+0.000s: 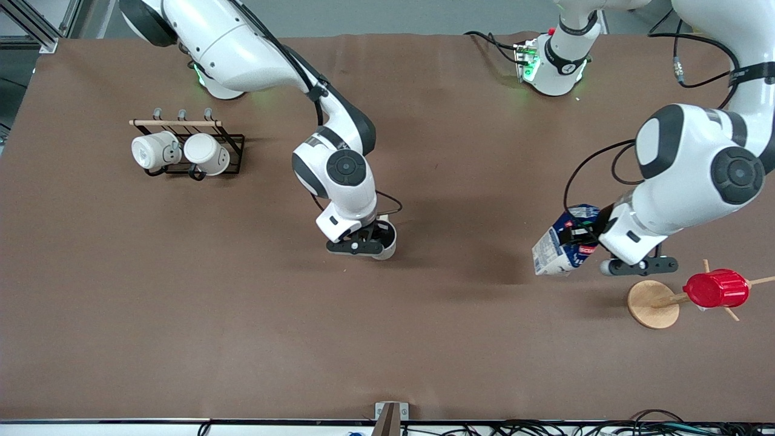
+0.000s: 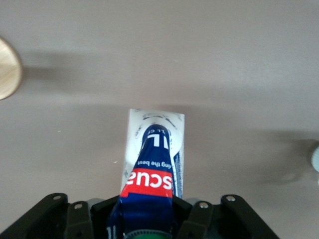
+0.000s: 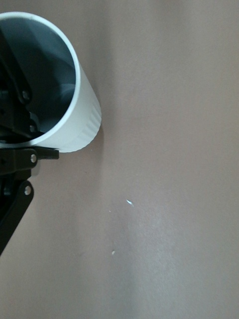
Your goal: Place cup and milk on table
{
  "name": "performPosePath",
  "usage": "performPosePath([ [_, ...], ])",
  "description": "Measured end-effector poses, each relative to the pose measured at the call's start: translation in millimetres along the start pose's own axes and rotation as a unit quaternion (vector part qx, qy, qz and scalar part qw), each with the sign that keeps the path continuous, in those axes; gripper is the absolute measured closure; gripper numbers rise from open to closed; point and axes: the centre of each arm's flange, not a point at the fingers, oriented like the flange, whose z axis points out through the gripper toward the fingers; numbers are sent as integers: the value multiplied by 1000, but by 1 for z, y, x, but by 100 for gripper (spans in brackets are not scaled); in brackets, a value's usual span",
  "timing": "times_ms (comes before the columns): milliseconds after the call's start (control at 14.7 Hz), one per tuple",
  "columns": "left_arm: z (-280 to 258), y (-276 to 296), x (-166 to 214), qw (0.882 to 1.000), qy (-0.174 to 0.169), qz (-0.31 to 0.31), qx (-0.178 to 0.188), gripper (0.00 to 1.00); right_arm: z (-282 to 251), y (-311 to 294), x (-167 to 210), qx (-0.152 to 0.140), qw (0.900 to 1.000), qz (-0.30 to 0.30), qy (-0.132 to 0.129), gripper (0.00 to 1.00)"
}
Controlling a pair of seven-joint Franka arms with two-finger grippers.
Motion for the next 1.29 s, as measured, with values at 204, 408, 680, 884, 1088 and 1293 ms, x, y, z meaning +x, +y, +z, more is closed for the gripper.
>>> performPosePath([
  [204,16,51,-11,1000,-11,2,3,96,11,2,0,-8,1000,-5,2,94],
  [408,48,106,-28,999,-33,14,10,96,16,1,-1,-7,1000,-6,3,83],
  [680,83,167,-37,999,-39,28,9,96,12,4,4,-6,1000,-1,7,44],
  [884,100,200,-33,999,-39,30,5,96,-23,21,24,-20,1000,19,11,14],
  [1088,122,229,-37,999,-45,21,6,96,-117,75,67,-26,997,66,39,0],
  [1293,138,250,-34,999,-44,12,3,96,-212,171,102,-45,992,100,55,0],
])
